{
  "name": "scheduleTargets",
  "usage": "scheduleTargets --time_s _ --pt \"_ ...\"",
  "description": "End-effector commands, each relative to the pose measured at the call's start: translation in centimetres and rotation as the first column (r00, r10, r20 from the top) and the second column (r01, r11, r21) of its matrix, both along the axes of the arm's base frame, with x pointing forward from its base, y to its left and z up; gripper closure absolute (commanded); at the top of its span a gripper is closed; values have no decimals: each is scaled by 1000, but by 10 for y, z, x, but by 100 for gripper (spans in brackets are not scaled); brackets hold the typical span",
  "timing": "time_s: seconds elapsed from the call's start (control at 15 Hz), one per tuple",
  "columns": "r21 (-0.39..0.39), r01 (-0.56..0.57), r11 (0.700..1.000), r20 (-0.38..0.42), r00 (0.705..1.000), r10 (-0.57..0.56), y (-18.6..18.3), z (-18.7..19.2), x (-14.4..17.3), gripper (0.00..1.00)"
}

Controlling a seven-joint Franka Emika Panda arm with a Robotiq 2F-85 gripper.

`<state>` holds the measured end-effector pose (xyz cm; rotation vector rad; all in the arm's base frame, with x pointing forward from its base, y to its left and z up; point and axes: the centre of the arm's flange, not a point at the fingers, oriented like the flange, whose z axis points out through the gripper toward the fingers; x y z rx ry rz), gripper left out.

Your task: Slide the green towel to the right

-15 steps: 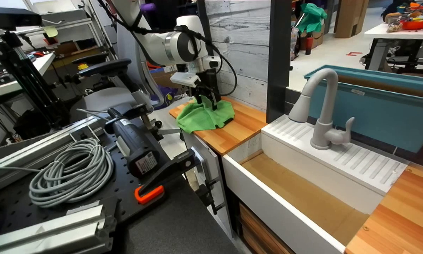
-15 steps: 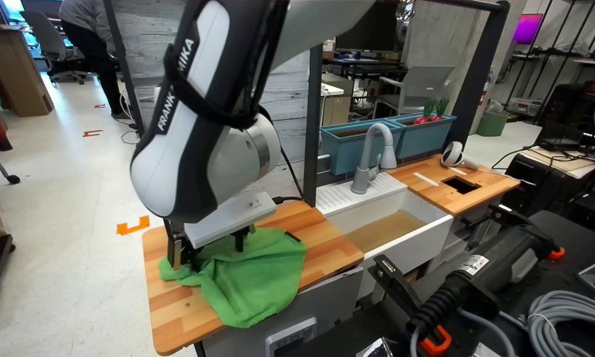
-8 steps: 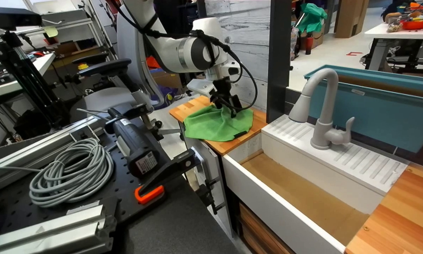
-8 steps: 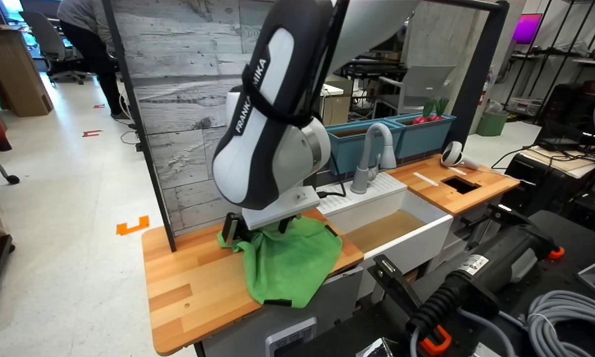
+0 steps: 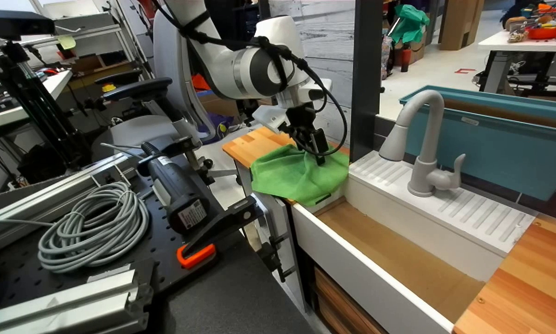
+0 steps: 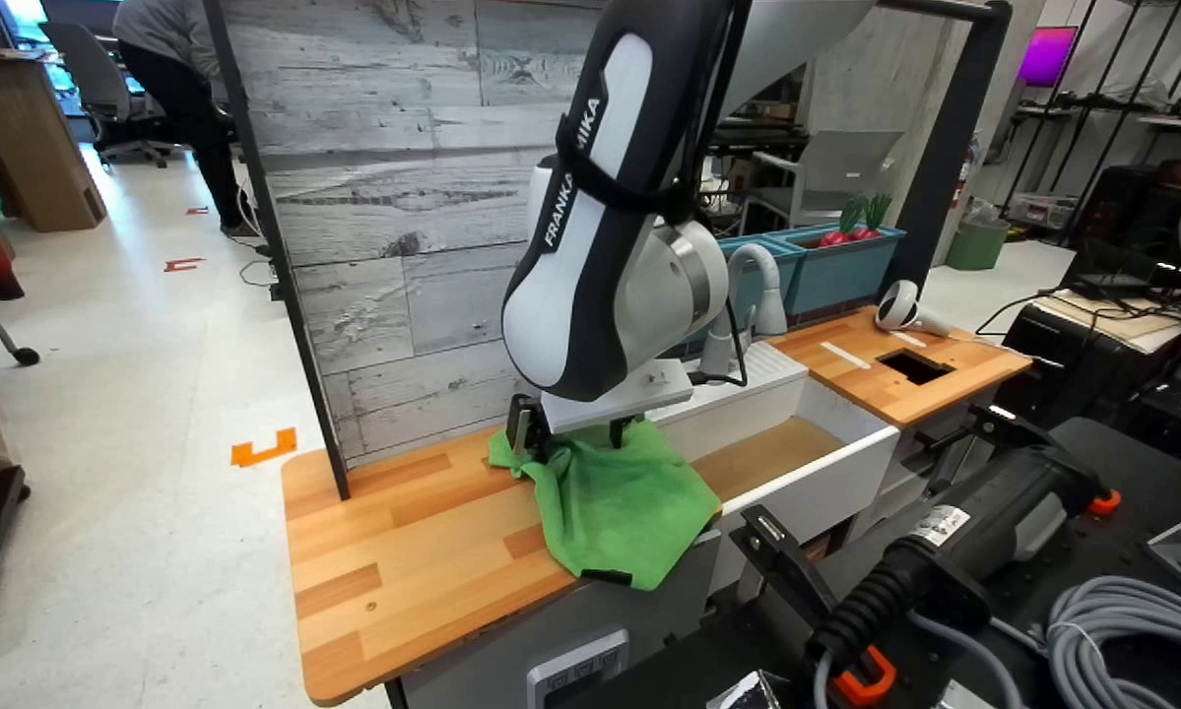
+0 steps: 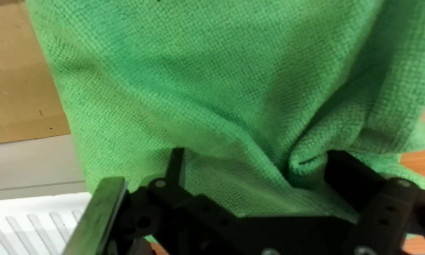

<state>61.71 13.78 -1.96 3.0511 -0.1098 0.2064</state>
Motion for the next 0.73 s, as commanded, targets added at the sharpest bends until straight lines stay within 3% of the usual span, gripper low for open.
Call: scheduleTargets --time_s 0.0,0.2,0.47,0.53,0.67 --pt "17 29 999 41 999 -30 -5 30 -21 0" --pt "33 23 999 69 997 -25 1 55 -36 0" --pt "53 -44 998 128 991 37 29 99 -79 0" --pt "50 -37 998 102 994 32 22 62 -41 0" --pt "55 -59 997 109 993 53 33 78 -59 0"
